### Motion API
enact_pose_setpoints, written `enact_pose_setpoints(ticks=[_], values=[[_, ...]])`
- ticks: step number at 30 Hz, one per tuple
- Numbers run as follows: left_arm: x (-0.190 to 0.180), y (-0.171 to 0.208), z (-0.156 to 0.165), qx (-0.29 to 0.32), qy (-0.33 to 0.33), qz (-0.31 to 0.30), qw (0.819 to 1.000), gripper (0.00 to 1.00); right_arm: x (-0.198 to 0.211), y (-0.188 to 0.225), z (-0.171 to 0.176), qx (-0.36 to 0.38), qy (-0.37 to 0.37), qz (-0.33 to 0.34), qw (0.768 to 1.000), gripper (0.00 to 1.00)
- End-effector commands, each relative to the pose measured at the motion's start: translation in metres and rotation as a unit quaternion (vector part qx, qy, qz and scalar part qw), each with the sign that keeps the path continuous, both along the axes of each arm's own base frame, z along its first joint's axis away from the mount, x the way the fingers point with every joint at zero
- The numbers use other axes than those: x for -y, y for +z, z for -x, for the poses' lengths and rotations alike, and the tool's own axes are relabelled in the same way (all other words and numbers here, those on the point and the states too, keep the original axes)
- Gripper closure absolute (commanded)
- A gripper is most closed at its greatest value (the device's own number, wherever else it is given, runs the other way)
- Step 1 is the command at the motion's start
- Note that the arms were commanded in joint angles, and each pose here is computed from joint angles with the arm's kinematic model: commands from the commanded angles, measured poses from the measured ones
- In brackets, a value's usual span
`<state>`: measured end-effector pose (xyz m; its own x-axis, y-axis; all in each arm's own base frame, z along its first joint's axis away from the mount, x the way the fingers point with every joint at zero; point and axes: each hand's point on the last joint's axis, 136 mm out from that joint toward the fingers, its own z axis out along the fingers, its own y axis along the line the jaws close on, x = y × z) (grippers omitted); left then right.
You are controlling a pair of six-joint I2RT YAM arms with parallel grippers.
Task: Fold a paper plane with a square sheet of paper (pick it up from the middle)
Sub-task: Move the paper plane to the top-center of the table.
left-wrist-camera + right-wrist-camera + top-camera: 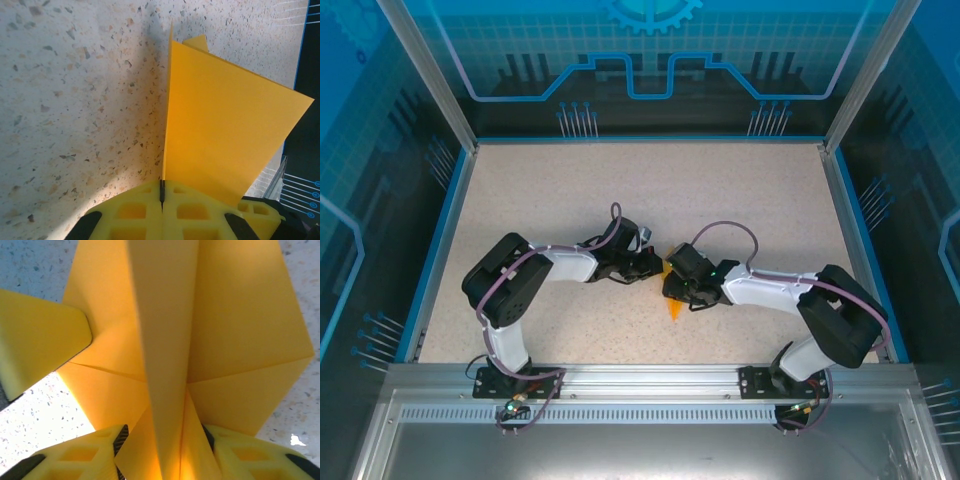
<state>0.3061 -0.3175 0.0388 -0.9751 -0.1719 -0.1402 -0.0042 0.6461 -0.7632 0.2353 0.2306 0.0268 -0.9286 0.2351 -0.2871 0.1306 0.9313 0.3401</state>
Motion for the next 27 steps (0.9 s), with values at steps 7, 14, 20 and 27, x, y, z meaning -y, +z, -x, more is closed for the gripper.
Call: enact_pose_setpoints(ticks=[7,14,20,27], values=[[-0.006,-0.008,0.000,-0.006,0.007,-0.008,1.000,1.00,0.004,0.002,0.003,0.001,-0.006,0.026,1.000,0.86],[-0.015,0.016,-0.006,0.014,0.014,-0.022,1.000,0.70,0.008,0.005,-0.003,0.009,0.009,0.063,0.998,0.94],[-0.071,0.043,-0.025,0.037,0.086,-0.085,0.992,0.36,0.021,0.036,-0.014,0.039,0.060,0.130,0.989,0.93],[-0.150,0.049,-0.023,0.056,0.186,-0.215,0.957,0.10,0.027,0.033,-0.033,0.029,0.094,0.161,0.982,0.91]])
